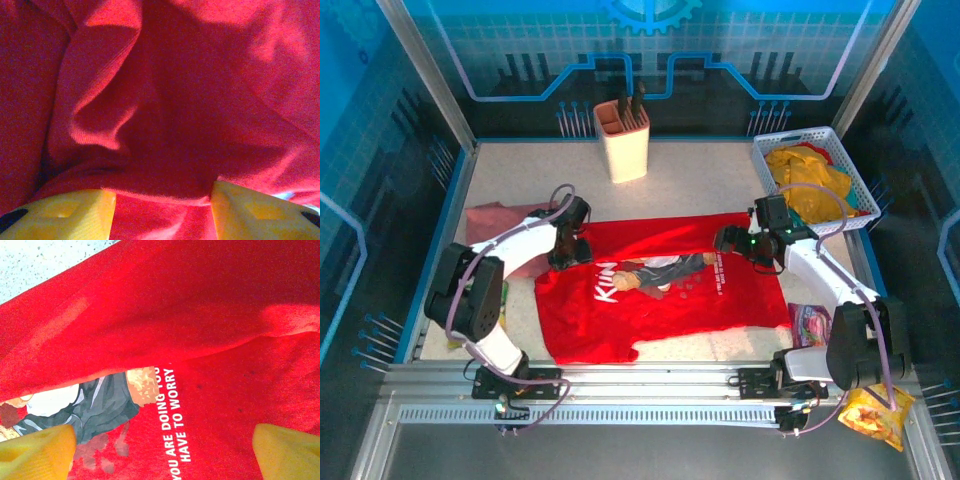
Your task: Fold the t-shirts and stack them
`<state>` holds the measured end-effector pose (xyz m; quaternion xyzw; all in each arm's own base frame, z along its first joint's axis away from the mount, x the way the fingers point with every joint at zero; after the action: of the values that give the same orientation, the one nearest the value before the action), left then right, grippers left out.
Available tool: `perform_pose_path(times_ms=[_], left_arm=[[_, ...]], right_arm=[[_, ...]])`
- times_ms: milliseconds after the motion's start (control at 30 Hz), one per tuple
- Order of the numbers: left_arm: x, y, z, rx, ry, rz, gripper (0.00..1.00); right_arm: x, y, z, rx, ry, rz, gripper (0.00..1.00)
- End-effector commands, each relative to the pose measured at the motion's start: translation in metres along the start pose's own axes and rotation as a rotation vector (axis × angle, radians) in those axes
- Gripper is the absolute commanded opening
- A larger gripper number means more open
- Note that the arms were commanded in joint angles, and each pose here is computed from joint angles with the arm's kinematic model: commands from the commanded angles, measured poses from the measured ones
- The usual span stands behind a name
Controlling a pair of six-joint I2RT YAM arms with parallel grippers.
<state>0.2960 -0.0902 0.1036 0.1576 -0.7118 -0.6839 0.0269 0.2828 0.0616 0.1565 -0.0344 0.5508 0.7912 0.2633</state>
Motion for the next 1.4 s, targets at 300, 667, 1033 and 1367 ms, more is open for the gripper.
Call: perform_pose_path(times_ms=[300, 667, 1033, 1367], left_arm=[[-0.027, 0.021, -0.008, -0.070, -0.092, -0.029, 0.00], [-0.087, 0.027, -0.027, -0.080, -0.207, -0.030, 0.00], [-0.073, 0.054, -0.020, -0.017, -0.152, -0.069, 0.50], [-0.014, 0.029, -0.021, 0.167, -0.068, -0.012, 0.41]], right_arm=[[0.004, -0.002, 0.001, -0.009, 0.007, 0.004, 0.92], [0.005, -0.006, 0.000, -0.018, 0.004, 0.019, 0.91], [0.009, -0.001, 0.001, -0.029, 0.008, 0.020, 0.91], [0.011, -0.007, 0.002, -0.043, 0.000, 0.039, 0.91]])
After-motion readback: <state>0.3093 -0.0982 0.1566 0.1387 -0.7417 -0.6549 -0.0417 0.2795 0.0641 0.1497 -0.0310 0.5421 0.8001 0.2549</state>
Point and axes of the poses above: each hand's point on the last joint's axis, 136 mm out from that joint toward the fingers, its own y axis back along the fingers, its own z axis along the line the jaws close on, x = y × z, the point moved 7 cm from there along y, back along the fingers, and after that the axes turned 4 degrees about -y, right-handed, at the moved point
